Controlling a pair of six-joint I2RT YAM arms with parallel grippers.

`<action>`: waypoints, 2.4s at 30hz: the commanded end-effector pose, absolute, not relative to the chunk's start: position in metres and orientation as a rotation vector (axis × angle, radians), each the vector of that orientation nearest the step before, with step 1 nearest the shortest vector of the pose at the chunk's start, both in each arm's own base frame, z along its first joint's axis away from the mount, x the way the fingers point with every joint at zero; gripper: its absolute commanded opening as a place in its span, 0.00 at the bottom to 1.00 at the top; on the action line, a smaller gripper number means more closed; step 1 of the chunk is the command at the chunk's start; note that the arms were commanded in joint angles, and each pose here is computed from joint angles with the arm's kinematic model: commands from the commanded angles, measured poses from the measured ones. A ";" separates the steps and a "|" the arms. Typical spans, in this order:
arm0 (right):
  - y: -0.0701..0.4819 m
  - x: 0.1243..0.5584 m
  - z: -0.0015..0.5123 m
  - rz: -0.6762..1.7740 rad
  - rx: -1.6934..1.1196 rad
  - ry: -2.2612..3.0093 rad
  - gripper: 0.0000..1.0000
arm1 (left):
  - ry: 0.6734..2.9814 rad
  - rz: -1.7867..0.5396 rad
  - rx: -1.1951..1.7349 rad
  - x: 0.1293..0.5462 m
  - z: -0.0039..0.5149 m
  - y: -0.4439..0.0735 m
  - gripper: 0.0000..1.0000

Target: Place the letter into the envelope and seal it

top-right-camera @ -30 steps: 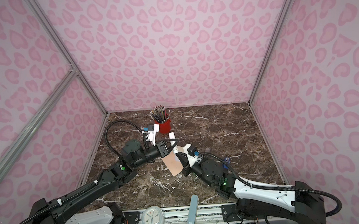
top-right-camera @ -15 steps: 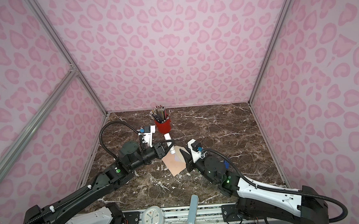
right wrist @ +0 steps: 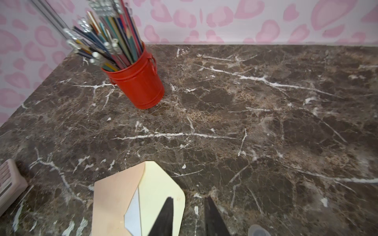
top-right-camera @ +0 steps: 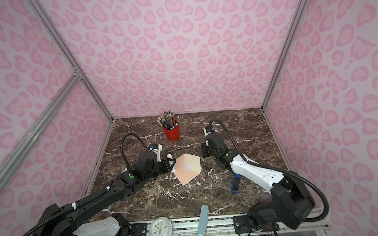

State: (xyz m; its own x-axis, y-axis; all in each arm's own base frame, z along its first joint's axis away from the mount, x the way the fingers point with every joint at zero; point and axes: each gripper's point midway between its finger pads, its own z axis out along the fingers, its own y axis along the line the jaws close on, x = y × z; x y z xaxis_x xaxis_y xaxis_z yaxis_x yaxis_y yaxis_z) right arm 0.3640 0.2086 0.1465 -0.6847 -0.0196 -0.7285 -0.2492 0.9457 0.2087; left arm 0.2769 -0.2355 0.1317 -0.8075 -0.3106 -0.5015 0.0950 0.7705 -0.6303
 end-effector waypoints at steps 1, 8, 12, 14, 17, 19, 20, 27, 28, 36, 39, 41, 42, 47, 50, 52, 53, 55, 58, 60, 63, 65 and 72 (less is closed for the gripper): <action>0.214 0.348 0.105 0.463 -0.211 2.545 0.31 | 2.342 -0.955 -0.184 0.286 0.129 -0.242 0.06; 0.209 0.374 0.069 0.519 -0.151 2.694 0.37 | 2.413 -0.948 -0.236 0.304 0.096 -0.239 0.04; 0.204 0.381 0.055 0.503 -0.174 2.752 0.31 | 2.459 -0.923 -0.257 0.312 0.079 -0.234 0.04; 0.207 0.381 0.050 0.515 -0.202 2.776 0.29 | 2.483 -0.915 -0.262 0.314 0.070 -0.232 0.04; 0.208 0.380 0.044 0.514 -0.235 2.801 0.26 | 2.513 -0.900 -0.264 0.317 0.059 -0.230 0.04; 0.206 0.381 0.041 0.504 -0.245 2.810 0.24 | 2.532 -0.891 -0.268 0.318 0.052 -0.228 0.04; 0.204 0.380 0.040 0.499 -0.251 2.817 0.23 | 2.543 -0.889 -0.271 0.318 0.048 -0.227 0.04; 0.207 0.371 0.029 0.528 -0.315 2.868 0.19 | 2.600 -0.893 -0.249 0.318 0.033 -0.229 0.04; 0.207 0.369 0.027 0.531 -0.322 2.876 0.19 | 2.605 -0.898 -0.245 0.318 0.032 -0.229 0.04; 0.216 0.357 0.023 0.596 -0.383 2.894 0.18 | 2.647 -0.901 -0.242 0.316 0.018 -0.228 0.04; 0.220 0.353 0.023 0.616 -0.408 2.899 0.18 | 2.658 -0.896 -0.247 0.314 0.014 -0.225 0.04; 0.224 0.350 0.023 0.635 -0.424 2.906 0.18 | 2.663 -0.894 -0.247 0.313 0.012 -0.224 0.04; 0.225 0.348 0.023 0.644 -0.433 2.908 0.18 | 2.667 -0.893 -0.251 0.312 0.011 -0.224 0.04; 0.231 0.341 0.027 0.688 -0.454 2.907 0.17 | 2.669 -0.892 -0.246 0.312 0.010 -0.223 0.04; 0.237 0.336 0.032 0.722 -0.478 2.902 0.16 | 2.673 -0.895 -0.243 0.311 0.008 -0.223 0.04; 0.243 0.331 0.036 0.746 -0.507 2.897 0.16 | 2.675 -0.898 -0.244 0.311 0.007 -0.223 0.04; 0.247 0.328 0.038 0.757 -0.523 2.893 0.15 | 2.675 -0.897 -0.241 0.311 0.007 -0.223 0.04; 0.253 0.324 0.041 0.766 -0.552 2.889 0.15 | 2.677 -0.898 -0.241 0.311 0.007 -0.223 0.04; 0.261 0.317 0.042 0.762 -0.586 2.894 0.15 | 2.685 -0.906 -0.241 0.310 0.005 -0.224 0.04; 0.264 0.313 0.040 0.754 -0.598 2.905 0.15 | 2.685 -0.914 -0.242 0.310 0.005 -0.225 0.04; 0.268 0.309 0.037 0.733 -0.606 2.919 0.15 | 2.686 -0.920 -0.239 0.310 0.005 -0.226 0.04; 0.271 0.307 0.035 0.709 -0.622 2.928 0.15 | 2.685 -0.925 -0.237 0.310 0.005 -0.226 0.04; 0.284 0.300 0.027 0.649 -0.662 2.945 0.14 | 2.683 -0.936 -0.232 0.310 0.006 -0.227 0.04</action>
